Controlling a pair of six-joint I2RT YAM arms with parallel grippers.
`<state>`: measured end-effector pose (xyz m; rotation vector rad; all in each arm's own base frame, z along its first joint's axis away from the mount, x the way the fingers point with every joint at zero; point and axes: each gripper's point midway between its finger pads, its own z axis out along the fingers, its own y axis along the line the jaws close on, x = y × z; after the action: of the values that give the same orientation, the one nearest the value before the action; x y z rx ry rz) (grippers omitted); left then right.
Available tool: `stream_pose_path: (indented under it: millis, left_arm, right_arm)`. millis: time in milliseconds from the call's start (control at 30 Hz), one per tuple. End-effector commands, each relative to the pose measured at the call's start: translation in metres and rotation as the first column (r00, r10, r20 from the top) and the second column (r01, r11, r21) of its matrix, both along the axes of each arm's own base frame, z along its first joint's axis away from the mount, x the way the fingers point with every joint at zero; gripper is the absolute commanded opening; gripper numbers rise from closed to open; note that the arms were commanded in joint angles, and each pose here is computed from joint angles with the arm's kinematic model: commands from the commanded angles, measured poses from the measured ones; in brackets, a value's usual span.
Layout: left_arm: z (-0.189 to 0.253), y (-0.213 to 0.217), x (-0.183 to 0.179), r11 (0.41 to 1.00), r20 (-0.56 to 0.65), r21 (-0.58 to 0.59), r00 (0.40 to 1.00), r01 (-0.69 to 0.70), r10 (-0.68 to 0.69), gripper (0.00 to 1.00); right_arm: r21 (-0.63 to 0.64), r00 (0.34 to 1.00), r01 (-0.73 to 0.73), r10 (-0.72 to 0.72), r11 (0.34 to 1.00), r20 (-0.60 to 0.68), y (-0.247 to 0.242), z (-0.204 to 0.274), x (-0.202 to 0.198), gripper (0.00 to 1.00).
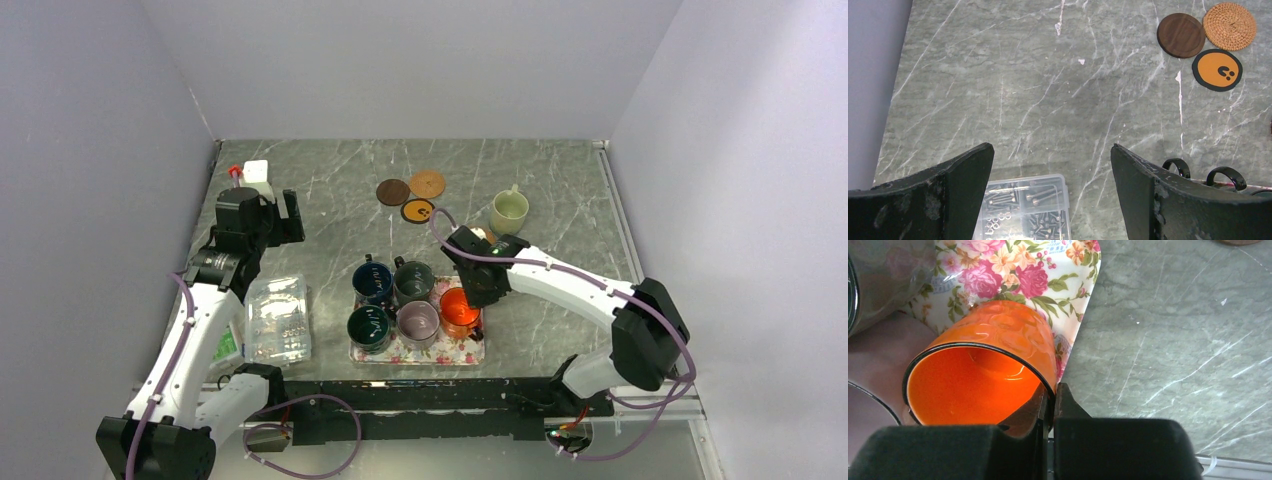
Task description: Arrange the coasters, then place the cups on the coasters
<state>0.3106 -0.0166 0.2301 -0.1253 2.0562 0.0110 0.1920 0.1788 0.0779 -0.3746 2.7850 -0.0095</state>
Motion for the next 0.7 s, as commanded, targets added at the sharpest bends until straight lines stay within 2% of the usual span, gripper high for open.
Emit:
stream_pose_path:
  millis: [0, 200, 467, 667]
  left_arm:
    - [0.0, -0.003, 0.001, 1.0, 0.006, -0.011, 1.0, 0.008, -0.008, 0.94]
    - [0.001, -0.003, 0.001, 1.0, 0.01, -0.013, 1.0, 0.008, -0.008, 0.94]
    - [0.003, -0.004, 0.0, 1.0, 0.016, -0.013, 1.0, 0.01, -0.01, 0.94]
    - [0.003, -0.003, 0.0, 1.0, 0.016, -0.012, 1.0, 0.006, -0.006, 0.94]
  right_arm:
    - [-0.021, 0.997, 0.036, -0.035, 0.999, 0.062, -0.011, 0.027, 0.006, 0.0]
    - [0.0, 0.98, 0.17, -0.169, 0.985, 0.103, -0.038, 0.058, 0.02, 0.0]
    - [0.109, 0.922, 0.346, -0.359, 0.932, 0.147, -0.093, 0.073, 0.055, 0.0]
    - [0.138, 0.88, 0.419, -0.438, 0.898, 0.183, -0.12, 0.076, 0.079, 0.0]
